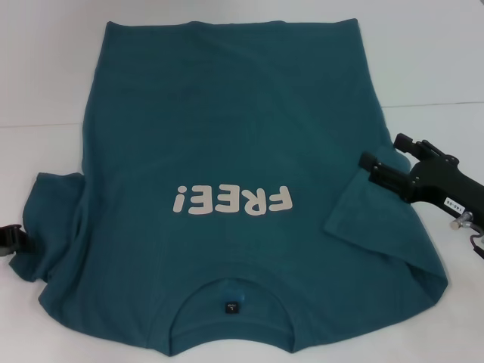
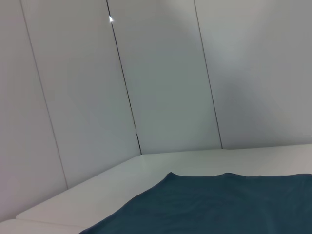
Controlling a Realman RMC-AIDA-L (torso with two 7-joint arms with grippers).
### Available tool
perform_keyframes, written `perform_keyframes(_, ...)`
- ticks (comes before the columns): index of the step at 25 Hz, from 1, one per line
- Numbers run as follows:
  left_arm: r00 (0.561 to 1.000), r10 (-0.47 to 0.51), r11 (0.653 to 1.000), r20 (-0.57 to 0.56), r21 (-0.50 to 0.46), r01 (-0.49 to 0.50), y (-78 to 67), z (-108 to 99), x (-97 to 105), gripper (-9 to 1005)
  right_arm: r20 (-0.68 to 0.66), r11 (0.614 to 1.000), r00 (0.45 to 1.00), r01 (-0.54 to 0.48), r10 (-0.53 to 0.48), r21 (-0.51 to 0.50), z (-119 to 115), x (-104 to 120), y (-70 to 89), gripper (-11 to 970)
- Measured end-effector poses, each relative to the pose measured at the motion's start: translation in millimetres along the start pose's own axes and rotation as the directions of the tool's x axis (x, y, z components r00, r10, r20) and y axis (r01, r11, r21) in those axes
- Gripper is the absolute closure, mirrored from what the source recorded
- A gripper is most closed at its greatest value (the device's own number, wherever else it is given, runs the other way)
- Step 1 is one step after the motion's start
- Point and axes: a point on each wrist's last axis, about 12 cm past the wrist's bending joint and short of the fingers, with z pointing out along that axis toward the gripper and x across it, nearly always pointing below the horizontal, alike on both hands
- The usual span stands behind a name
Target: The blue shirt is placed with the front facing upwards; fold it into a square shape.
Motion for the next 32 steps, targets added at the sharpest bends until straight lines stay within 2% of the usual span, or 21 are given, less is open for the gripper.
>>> perform_keyframes(3, 1.0, 0.002, 1.0, -0.007, 0.003, -0.002, 0.3, 0.1, 0.3, 938, 0.0, 1.0, 1.0, 0.0, 0.0, -0.001, 0.3, -0.2, 0.0, 42)
perform_keyframes(17, 0.999, 0.049, 0.998, 0.005, 0.028, -0.049, -8.7, -2.0, -5.9, 964, 0.0, 1.0, 1.0, 0.0, 0.0, 0.0, 0.1, -0.1, 0.0, 44)
perform_keyframes(22, 0.995, 0.097, 0.992, 0.023, 0.073, -0.099, -28.5, -8.7, -12.8, 963, 0.002, 1.0, 1.0, -0.001, 0.001, 0.004, 0.0, -0.3, -0.5, 43)
perform_keyframes(29, 0.986, 0.167, 0.968, 0.018, 0.19, -0.167, -72.8, -9.9, -9.3, 963, 0.013, 1.0, 1.0, -0.007, 0.007, 0.021, -1.7, -1.2, -2.8, 43)
perform_keyframes(32, 0.985, 0.171, 0.966, 0.017, 0.196, -0.171, -75.8, -9.3, -8.9, 963, 0.013, 1.0, 1.0, -0.006, 0.006, 0.022, -1.6, -1.6, -3.3, 43)
